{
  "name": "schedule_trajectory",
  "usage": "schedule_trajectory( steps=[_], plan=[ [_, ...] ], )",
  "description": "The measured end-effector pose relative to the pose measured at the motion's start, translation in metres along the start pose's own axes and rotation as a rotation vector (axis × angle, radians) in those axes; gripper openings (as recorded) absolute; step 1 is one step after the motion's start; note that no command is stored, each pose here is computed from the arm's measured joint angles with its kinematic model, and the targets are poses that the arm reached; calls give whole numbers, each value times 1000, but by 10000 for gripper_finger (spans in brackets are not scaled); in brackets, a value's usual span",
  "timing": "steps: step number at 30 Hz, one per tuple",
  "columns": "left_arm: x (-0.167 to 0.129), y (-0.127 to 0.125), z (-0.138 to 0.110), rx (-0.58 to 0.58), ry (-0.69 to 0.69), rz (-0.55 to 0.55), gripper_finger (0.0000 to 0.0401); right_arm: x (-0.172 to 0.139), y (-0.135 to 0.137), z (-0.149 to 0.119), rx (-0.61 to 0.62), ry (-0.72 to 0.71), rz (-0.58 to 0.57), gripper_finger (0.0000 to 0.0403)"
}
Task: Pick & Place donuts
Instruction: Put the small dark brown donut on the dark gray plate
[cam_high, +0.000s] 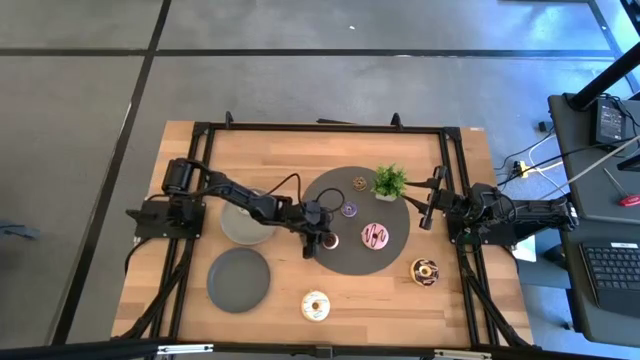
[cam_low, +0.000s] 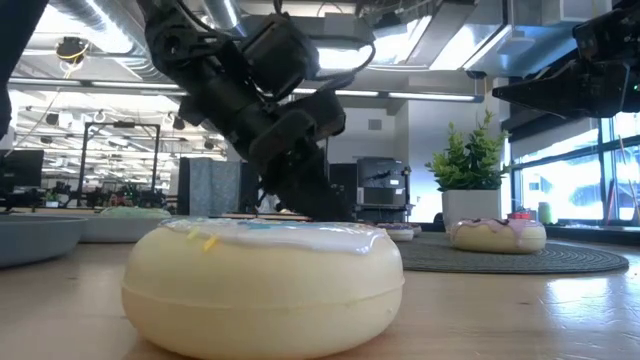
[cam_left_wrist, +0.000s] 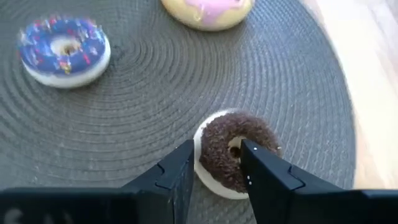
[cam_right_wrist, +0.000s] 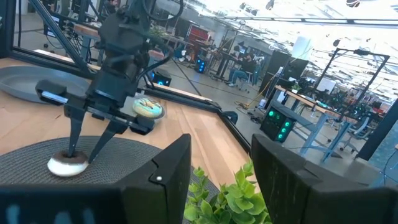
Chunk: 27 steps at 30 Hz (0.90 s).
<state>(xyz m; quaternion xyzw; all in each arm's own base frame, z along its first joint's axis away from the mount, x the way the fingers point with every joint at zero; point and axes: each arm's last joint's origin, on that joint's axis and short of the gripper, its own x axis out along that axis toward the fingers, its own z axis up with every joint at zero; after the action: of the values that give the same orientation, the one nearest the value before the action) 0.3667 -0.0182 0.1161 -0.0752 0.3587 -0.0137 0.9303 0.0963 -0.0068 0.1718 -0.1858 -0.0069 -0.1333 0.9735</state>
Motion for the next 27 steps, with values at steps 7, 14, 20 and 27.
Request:
schedule_trajectory(
  steps=[7, 14, 20, 27],
  plan=[
    [1, 0, 0, 0, 0, 1, 88, 0, 0, 0, 0, 0, 0, 168],
    [-6, -1, 2, -21, 21, -14, 37, 0, 0, 0, 0, 0, 0, 168],
    [-56, -6, 24, -75, 59, -22, 12, 0, 0, 0, 0, 0, 1, 168],
    [-117, -30, -2, -225, 116, 68, 19, 0, 0, 0, 11, 0, 0, 168]
  ],
)
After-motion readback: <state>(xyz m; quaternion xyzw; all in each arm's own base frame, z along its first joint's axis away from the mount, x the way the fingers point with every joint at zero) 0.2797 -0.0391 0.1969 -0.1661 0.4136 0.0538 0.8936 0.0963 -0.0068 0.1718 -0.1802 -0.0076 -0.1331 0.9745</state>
